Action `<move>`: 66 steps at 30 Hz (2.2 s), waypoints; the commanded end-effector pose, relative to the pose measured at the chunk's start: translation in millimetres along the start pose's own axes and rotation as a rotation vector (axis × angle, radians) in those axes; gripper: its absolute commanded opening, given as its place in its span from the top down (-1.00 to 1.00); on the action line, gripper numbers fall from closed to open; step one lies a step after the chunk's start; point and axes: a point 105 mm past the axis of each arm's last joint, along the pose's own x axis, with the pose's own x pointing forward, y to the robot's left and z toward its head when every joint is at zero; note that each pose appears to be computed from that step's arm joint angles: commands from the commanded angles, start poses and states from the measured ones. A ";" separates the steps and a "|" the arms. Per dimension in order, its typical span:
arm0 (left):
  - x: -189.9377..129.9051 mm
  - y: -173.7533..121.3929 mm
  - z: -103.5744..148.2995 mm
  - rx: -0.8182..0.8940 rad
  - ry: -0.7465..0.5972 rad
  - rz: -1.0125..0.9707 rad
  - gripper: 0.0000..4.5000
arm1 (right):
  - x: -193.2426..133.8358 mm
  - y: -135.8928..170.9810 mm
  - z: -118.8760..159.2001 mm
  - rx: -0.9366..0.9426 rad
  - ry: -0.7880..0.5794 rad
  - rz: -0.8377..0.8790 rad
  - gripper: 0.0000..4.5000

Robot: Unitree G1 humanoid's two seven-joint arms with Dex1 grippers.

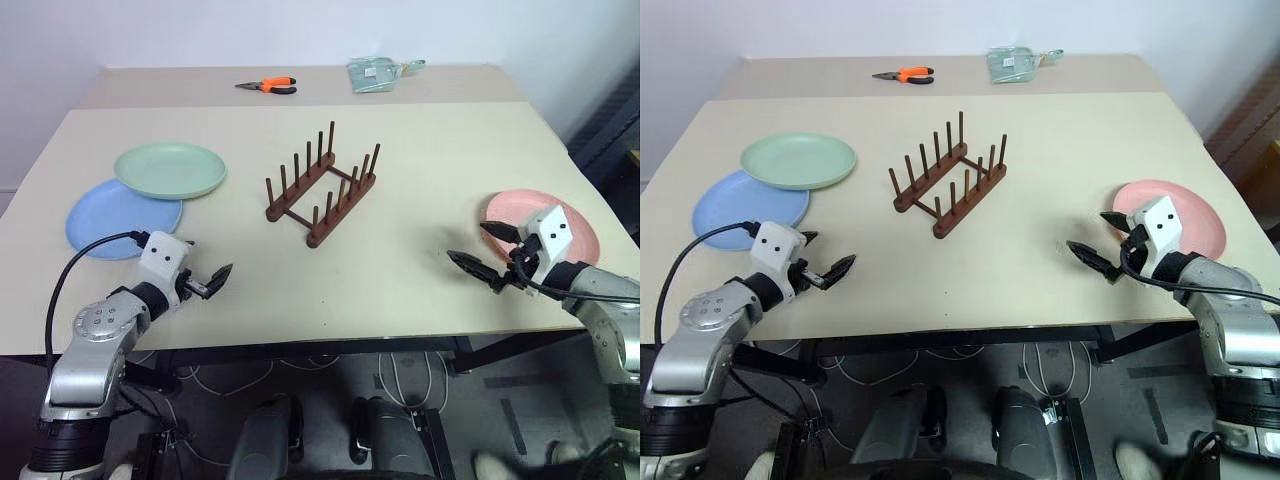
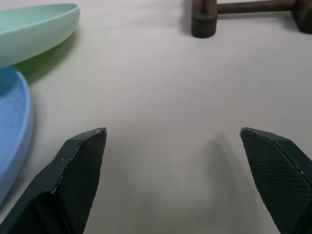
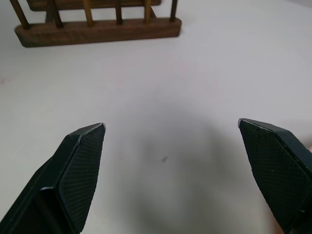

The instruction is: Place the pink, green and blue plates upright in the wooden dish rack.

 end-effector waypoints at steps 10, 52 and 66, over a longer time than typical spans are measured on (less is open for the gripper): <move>7.1 -28.7 11.6 0.006 -0.052 -0.072 -1.00 | 16.7 13.9 18.0 -0.066 -0.059 0.023 -0.99; 112.8 -146.6 37.4 0.241 -0.139 -0.792 0.67 | 4.5 26.2 9.4 -0.153 0.003 -0.032 -1.00; 46.0 -136.0 34.2 0.069 -0.033 -0.792 0.20 | 9.1 25.7 -23.2 -0.170 0.194 -0.016 0.51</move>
